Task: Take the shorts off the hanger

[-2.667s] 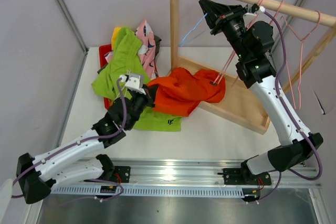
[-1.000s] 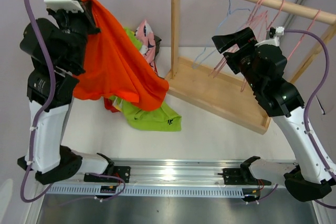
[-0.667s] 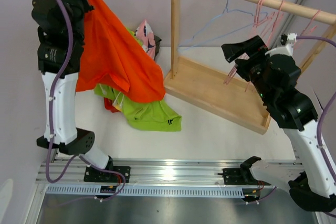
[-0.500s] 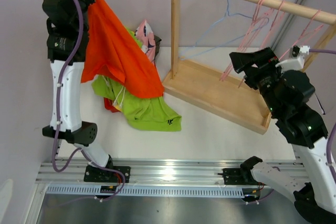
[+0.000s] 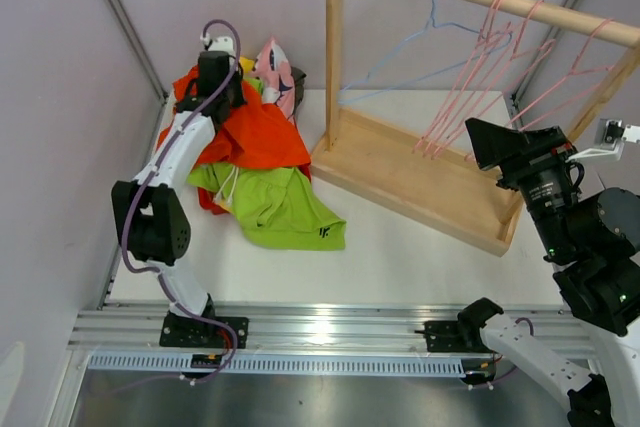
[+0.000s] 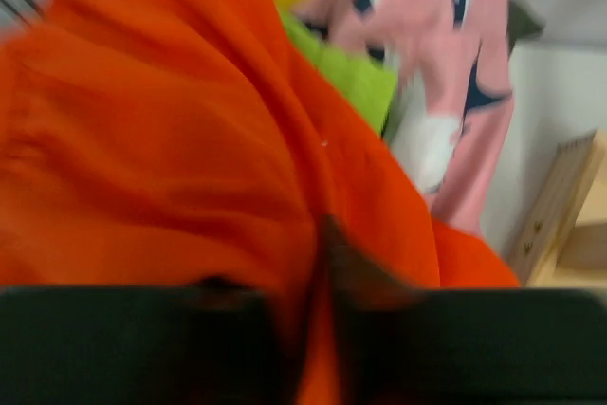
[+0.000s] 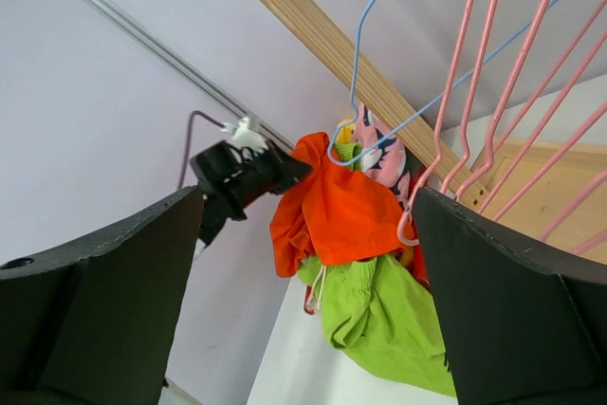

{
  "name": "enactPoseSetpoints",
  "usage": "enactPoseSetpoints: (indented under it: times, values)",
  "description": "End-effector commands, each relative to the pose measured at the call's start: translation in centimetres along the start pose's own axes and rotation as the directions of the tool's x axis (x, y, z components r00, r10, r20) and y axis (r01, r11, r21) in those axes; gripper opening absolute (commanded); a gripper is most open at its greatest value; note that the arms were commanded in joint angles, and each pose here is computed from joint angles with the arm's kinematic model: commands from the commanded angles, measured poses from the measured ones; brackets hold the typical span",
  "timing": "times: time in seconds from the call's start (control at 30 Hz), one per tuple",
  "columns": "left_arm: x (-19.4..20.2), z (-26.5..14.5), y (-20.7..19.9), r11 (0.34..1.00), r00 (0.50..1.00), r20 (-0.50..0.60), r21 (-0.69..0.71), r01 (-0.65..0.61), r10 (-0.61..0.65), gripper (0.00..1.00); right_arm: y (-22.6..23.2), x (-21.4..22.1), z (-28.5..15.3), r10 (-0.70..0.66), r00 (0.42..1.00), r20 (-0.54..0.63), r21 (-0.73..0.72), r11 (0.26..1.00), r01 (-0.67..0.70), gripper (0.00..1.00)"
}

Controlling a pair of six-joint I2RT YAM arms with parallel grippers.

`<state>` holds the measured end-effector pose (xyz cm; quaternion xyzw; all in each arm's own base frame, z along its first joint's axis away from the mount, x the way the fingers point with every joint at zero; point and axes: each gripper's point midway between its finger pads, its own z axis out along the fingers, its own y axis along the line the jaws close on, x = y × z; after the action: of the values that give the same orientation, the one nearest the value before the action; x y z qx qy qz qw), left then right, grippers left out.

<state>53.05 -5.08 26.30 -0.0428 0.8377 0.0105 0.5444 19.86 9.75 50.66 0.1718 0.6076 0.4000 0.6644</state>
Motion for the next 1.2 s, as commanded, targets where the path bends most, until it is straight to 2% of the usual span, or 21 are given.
enactPoseSetpoints:
  times: [0.0,0.03,0.07,0.1,0.2,0.23,0.3,0.33,0.4,0.43,0.53,0.57,0.63,0.67,0.7,0.83,0.87,0.93,1.0,1.17]
  values:
    - [0.7,-0.6,-3.0,0.993,0.997,-0.005,0.093,0.076,-0.076,0.46,0.3,0.1,-0.4,-0.02,1.0,0.003,-0.035,0.999,0.02,0.99]
    - [1.1,-0.6,-2.9,0.994,0.997,-0.017,0.083,0.073,-0.072,0.84,0.3,0.1,-0.5,-0.029,1.0,0.001,-0.038,0.999,0.029,0.99]
    - [1.6,-0.9,-2.7,0.995,0.997,-0.038,0.068,0.071,-0.069,0.97,0.5,0.3,-0.7,-0.037,0.999,-0.01,-0.055,0.998,0.036,0.99]
    - [0.5,-2.1,-2.6,0.995,0.997,-0.013,0.071,0.074,-0.073,0.99,0.6,0.4,-0.7,-0.047,0.999,-0.015,-0.066,0.997,0.046,0.99]
    - [-2.2,-5.0,-2.4,0.993,0.996,0.061,0.098,0.064,-0.07,0.99,0.9,0.4,-1.1,-0.067,0.998,-0.016,-0.086,0.994,0.065,0.99]
    - [-5.3,-7.6,-2.4,0.991,0.988,0.134,0.118,0.067,-0.082,0.99,0.9,0.3,-1.2,-0.068,0.998,-0.014,-0.086,0.994,0.066,0.99]
    - [-7.1,-10.4,-2.3,0.989,0.984,0.161,0.139,0.05,-0.072,0.99,0.9,0.0,-1.7,-0.072,0.997,-0.003,-0.09,0.993,0.072,0.99]
    - [-10.2,-13.7,-2.2,0.986,0.968,0.235,0.16,0.05,-0.088,0.99,0.8,-0.1,-1.8,-0.073,0.997,0.0,-0.089,0.993,0.073,0.99]
    - [-11.2,-16.8,-2.3,0.982,0.963,0.257,0.186,0.034,-0.082,0.99,0.8,-0.3,-2.2,-0.078,0.997,0.01,-0.093,0.993,0.078,0.99]
    - [-12.7,-20.2,-2.0,0.977,0.945,0.313,0.212,0.029,-0.096,0.99,0.7,-0.3,-2.3,-0.081,0.997,0.011,-0.093,0.992,0.081,0.99]
    - [-12.5,-24.6,-2.5,0.955,0.932,0.343,0.296,0.007,-0.114,0.99,0.7,-0.4,-2.7,-0.089,0.996,0.014,-0.102,0.991,0.09,0.99]
    - [-12.3,-27.5,-2.1,0.947,0.916,0.378,0.322,0.006,-0.134,0.99,0.7,-0.2,-2.8,-0.095,0.995,0.007,-0.112,0.989,0.095,0.99]
    - [-10.5,-29.2,-1.7,0.944,0.915,0.379,0.329,0.003,-0.135,0.99,0.6,0.2,-2.9,-0.135,0.991,-0.003,-0.124,0.983,0.134,0.99]
    - [-10.5,-32.3,-0.7,0.942,0.888,0.43,0.337,0.006,-0.16,0.99,0.6,0.9,-2.9,-0.16,0.987,-0.03,-0.139,0.978,0.154,0.99]
    - [-7.4,-30.9,-0.3,0.95,0.914,0.381,0.311,0.016,-0.14,0.99,0.4,1.4,-2.9,-0.18,0.983,-0.044,-0.143,0.975,0.172,0.99]
    - [-2.4,-32.5,2.1,0.965,0.916,0.377,0.259,0.037,-0.136,0.99,-2.0,4.5,-2.5,-0.244,0.961,-0.133,-0.118,0.966,0.23,0.99]
    - [-0.6,-32.0,2.4,0.969,0.931,0.343,0.245,0.038,-0.123,0.99,-2.4,5.0,-2.9,-0.243,0.959,-0.143,-0.124,0.966,0.226,0.99]
    - [1.5,-32.4,2.7,0.969,0.939,0.324,0.245,0.035,-0.116,0.99,-4.4,7.4,-2.8,-0.239,0.953,-0.188,-0.102,0.969,0.223,0.99]
    - [2.9,-32.8,2.6,0.963,0.947,0.299,0.268,0.032,-0.114,0.99,-5.1,7.8,-3.8,-0.223,0.96,-0.169,-0.112,0.972,0.207,0.99]
    - [6.3,-33.7,3.3,0.96,0.947,0.29,0.274,0.053,-0.136,0.99,-9.7,9.2,-5.5,-0.219,0.959,-0.182,0.02,0.974,0.226,0.99]
